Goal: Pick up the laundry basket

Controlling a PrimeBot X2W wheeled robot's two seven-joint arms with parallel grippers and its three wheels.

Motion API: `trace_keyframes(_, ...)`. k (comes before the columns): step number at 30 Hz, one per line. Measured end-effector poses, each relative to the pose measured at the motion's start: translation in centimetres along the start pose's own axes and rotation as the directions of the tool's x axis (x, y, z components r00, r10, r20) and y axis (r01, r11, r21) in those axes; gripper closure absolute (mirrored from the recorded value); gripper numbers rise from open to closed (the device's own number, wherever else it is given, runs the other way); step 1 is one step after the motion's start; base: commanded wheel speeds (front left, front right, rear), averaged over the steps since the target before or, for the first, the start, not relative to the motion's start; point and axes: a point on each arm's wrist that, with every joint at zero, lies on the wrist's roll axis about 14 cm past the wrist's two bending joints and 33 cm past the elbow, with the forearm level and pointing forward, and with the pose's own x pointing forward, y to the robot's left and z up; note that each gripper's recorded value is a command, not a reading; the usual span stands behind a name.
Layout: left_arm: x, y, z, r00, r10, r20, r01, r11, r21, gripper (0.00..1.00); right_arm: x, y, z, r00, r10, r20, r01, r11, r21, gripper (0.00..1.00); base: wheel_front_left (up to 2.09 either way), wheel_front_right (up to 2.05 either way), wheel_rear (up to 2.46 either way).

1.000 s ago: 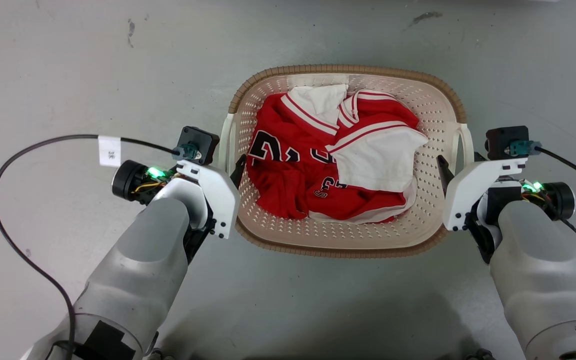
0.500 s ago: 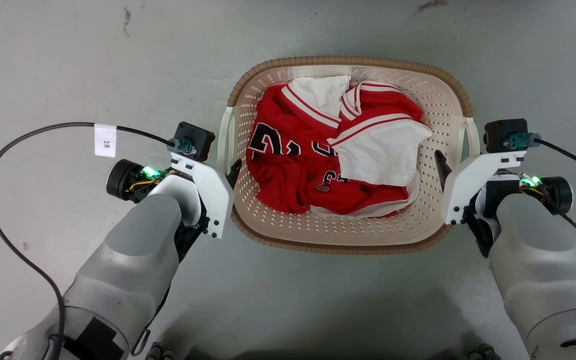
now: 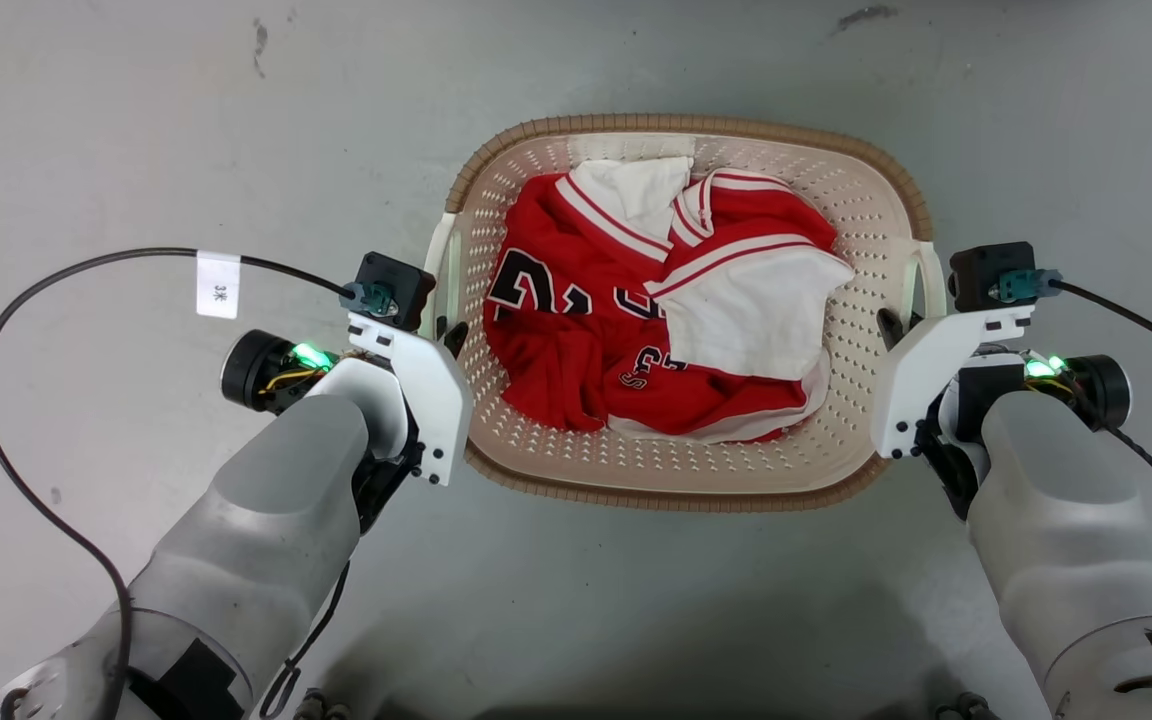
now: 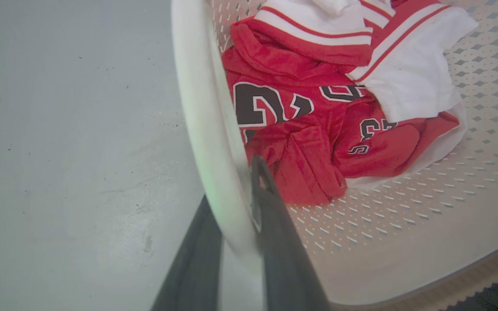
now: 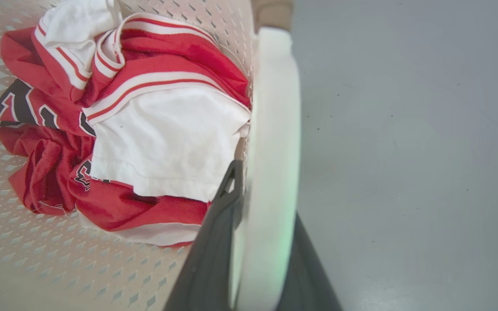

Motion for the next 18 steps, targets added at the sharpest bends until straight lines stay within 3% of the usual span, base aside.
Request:
trace_keyframes(8,-2.0,-1.0,0.5,1.000,-0.016,-0.004,0.016,1.000,-0.024,1.00,-2.2,-0.1,1.5,1.000,-0.008,0.002,0.008,0.999,-0.031,1.00,0.00,0.00,0.00)
trace_keyframes(18,-7.0,-3.4,1.6,0.998,-0.049,-0.030,0.049,0.999,-0.008,1.00,-8.0,-0.3,2.4,0.999,-0.034,-0.034,0.032,0.997,-0.068,1.00,0.00,0.00,0.00)
